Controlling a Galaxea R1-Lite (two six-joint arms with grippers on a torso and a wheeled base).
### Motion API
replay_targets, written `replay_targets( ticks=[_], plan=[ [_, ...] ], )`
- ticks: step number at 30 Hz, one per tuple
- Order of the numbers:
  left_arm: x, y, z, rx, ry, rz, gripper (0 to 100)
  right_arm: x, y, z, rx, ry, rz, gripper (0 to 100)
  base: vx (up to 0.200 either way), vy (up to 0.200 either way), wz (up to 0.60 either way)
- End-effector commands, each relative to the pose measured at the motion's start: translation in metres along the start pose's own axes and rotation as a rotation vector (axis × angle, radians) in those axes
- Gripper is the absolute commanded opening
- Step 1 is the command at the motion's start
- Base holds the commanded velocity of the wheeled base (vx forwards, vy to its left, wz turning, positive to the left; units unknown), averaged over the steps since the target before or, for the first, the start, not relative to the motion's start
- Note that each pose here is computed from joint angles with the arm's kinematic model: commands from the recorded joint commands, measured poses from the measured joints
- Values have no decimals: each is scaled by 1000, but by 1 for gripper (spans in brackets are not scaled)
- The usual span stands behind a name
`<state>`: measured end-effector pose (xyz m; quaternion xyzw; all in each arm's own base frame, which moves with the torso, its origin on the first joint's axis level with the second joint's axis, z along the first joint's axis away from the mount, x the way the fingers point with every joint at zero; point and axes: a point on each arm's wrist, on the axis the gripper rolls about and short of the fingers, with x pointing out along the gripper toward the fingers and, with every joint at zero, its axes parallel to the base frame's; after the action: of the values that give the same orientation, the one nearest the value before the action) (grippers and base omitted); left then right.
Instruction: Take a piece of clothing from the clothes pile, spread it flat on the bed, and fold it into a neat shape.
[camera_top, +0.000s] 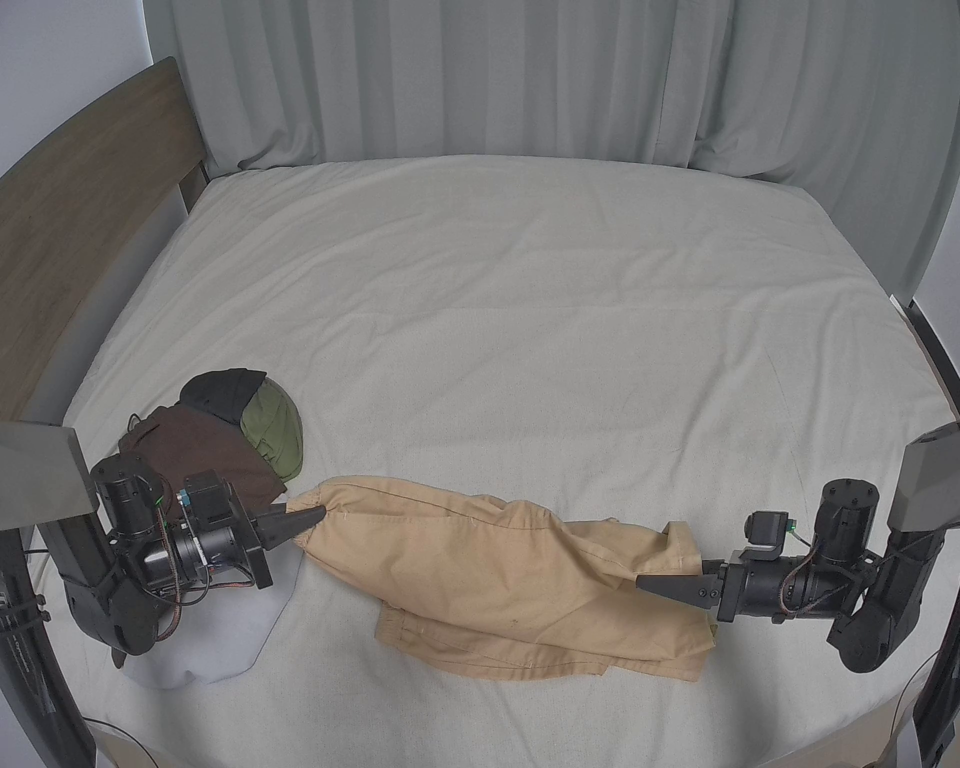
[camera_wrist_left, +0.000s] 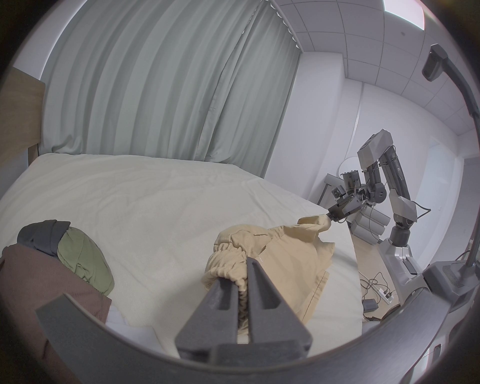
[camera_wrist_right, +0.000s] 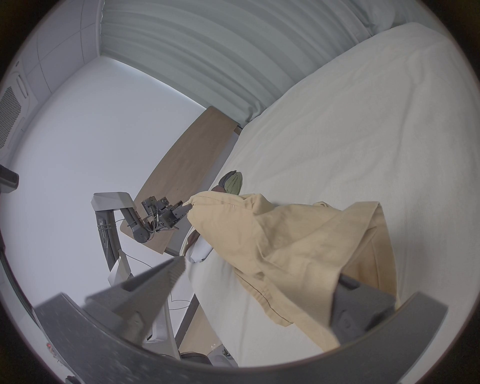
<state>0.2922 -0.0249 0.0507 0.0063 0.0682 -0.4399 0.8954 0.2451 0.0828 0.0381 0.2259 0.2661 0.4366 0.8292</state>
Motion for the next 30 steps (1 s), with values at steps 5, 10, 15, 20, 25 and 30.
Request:
replay_targets(
  ticks=[5,10,15,20,25,30],
  plan=[
    [0,0,1,3,-3,0,0,1,-2,1,-1,-5,-3,0,0,0,0],
    [1,1,2,7,-8,1,0,-5,-1,8,-14,-34,-7,0,0,0,0],
    [0,1,16,19,-42,4,0,-20,4,26,-47,-112,-8,0,0,0,0],
    [-2,0,22,10,-56,4,0,-35,12,41,-55,-169,17,0,0,0,0],
    [-2,0,22,11,-57,4,0,-44,10,46,-45,-196,5,0,0,0,0],
    [-4,2,23,12,-59,14,0,-44,7,43,-36,-190,-8,0,0,0,0]
  ],
)
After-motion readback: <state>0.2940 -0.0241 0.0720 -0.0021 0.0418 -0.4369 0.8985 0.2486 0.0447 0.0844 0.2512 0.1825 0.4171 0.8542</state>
